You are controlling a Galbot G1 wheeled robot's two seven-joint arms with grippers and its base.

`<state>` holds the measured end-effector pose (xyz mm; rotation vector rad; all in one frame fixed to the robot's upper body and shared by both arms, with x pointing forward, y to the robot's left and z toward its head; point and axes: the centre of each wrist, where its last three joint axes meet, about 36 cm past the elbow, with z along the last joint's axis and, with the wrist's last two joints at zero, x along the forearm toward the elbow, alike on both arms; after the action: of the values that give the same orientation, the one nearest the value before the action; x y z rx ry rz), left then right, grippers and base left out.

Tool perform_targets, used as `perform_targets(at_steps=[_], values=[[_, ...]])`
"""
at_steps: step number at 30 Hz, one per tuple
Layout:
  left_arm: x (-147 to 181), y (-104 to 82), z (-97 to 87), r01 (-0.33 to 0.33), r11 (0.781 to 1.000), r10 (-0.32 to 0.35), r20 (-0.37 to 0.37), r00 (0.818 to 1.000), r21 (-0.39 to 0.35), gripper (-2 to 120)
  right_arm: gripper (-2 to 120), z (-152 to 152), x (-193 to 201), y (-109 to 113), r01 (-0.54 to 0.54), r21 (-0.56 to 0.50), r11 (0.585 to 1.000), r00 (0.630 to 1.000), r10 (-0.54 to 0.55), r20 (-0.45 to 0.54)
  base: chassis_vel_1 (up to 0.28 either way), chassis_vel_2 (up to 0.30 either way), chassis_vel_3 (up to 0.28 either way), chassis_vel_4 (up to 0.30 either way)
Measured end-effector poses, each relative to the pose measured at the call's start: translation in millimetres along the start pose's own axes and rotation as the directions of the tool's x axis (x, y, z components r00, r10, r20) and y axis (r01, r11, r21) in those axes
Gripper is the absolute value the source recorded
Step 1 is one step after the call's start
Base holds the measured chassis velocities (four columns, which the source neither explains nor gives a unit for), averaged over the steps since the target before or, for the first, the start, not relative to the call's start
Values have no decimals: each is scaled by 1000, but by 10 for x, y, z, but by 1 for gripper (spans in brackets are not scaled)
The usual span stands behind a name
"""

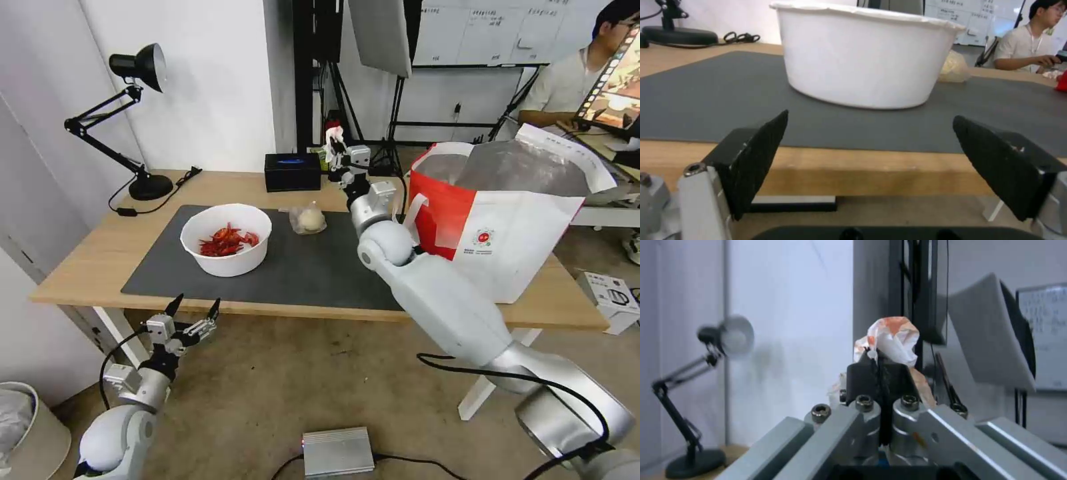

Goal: Pick up the trash from the table and place it into the takeout bag.

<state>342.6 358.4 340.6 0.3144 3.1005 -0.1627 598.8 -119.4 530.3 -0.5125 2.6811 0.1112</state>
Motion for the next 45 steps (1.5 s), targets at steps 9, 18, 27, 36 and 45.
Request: perform_targets(at_steps=[9,18,27,36,45], values=[[28,4,16,4,1000,-4,-5,1000,-2,100,0,-298,38,-145,4,8,1000,996,-5,88,0,0,0,0],[57,-12,-36,-3,1000,3,1,1000,-13,100,0,-943,133,-594,-49,30,998,977,42,209,0,0,0,0],[88,-23,-165,-16,999,16,12,1000,-29,100,0,-1613,555,-1409,-178,99,979,958,150,245,0,0,0,0],[71,-33,-184,-28,999,29,9,1000,-33,100,0,-2011,1076,-1856,-258,56,964,956,247,156,0,0,0,0],[91,-98,-211,-45,998,45,13,999,-35,100,0,-2373,1358,-1976,-339,6,941,935,337,-105,0,0,0,0]])
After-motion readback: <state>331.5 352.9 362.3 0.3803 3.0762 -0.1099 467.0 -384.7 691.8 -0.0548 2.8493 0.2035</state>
